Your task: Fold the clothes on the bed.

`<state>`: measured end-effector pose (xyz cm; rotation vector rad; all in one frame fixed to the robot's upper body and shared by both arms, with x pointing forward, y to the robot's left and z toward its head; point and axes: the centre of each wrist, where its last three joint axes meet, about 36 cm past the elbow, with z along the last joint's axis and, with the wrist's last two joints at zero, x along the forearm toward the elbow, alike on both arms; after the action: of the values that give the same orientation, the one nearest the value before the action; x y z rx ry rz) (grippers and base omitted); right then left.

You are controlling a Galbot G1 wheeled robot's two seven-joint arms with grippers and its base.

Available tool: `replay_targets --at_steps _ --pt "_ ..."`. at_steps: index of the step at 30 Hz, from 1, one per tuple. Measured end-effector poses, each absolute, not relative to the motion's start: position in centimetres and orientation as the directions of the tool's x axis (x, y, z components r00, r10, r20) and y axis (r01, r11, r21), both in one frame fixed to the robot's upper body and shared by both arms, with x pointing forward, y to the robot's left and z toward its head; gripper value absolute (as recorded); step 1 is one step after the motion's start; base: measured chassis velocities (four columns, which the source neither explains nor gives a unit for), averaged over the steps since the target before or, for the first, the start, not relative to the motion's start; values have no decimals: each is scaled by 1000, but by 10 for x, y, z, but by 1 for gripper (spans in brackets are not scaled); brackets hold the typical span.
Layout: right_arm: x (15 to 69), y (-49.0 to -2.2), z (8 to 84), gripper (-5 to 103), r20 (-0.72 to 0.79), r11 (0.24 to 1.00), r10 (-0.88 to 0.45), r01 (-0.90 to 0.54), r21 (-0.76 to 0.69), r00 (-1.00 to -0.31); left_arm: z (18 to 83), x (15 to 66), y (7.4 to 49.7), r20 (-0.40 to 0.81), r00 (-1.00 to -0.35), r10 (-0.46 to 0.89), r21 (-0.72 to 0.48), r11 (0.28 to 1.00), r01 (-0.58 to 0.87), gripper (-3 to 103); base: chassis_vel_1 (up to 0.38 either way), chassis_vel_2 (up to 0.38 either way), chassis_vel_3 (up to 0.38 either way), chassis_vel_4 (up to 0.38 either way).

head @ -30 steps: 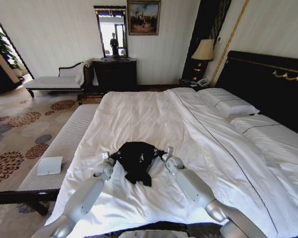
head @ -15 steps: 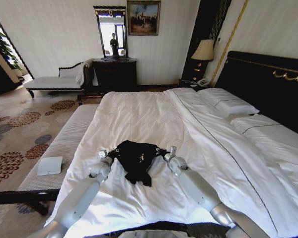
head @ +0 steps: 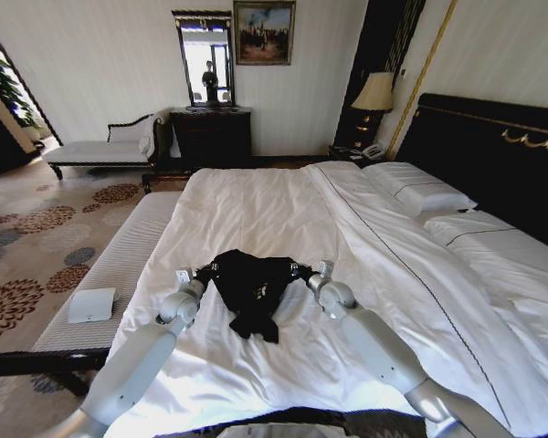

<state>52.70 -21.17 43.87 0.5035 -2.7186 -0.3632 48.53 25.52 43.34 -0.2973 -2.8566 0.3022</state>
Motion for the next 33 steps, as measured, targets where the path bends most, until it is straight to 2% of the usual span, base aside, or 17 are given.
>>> replay_targets --at_steps 9,13,19,25,33 --pt "530 -209 536 1 177 875 -435 -369 312 -883 530 494 274 71 -966 249 -182 955 233 2 0 0 0 0" --pt "534 -212 573 1 142 865 -440 -376 332 -887 578 496 276 28 -963 269 -225 940 257 2 0 0 0 0" --pt "534 -213 632 1 78 847 -455 -404 345 -887 633 488 287 -31 -953 301 -183 936 301 2 0 0 0 0" --pt "561 -186 699 1 -8 826 -507 -488 283 -862 681 459 327 -97 -968 230 -136 961 242 2 0 0 0 0" --pt "579 -185 738 1 -41 842 -493 -488 229 -869 730 472 346 -149 -974 169 -108 977 186 2 0 0 0 0"
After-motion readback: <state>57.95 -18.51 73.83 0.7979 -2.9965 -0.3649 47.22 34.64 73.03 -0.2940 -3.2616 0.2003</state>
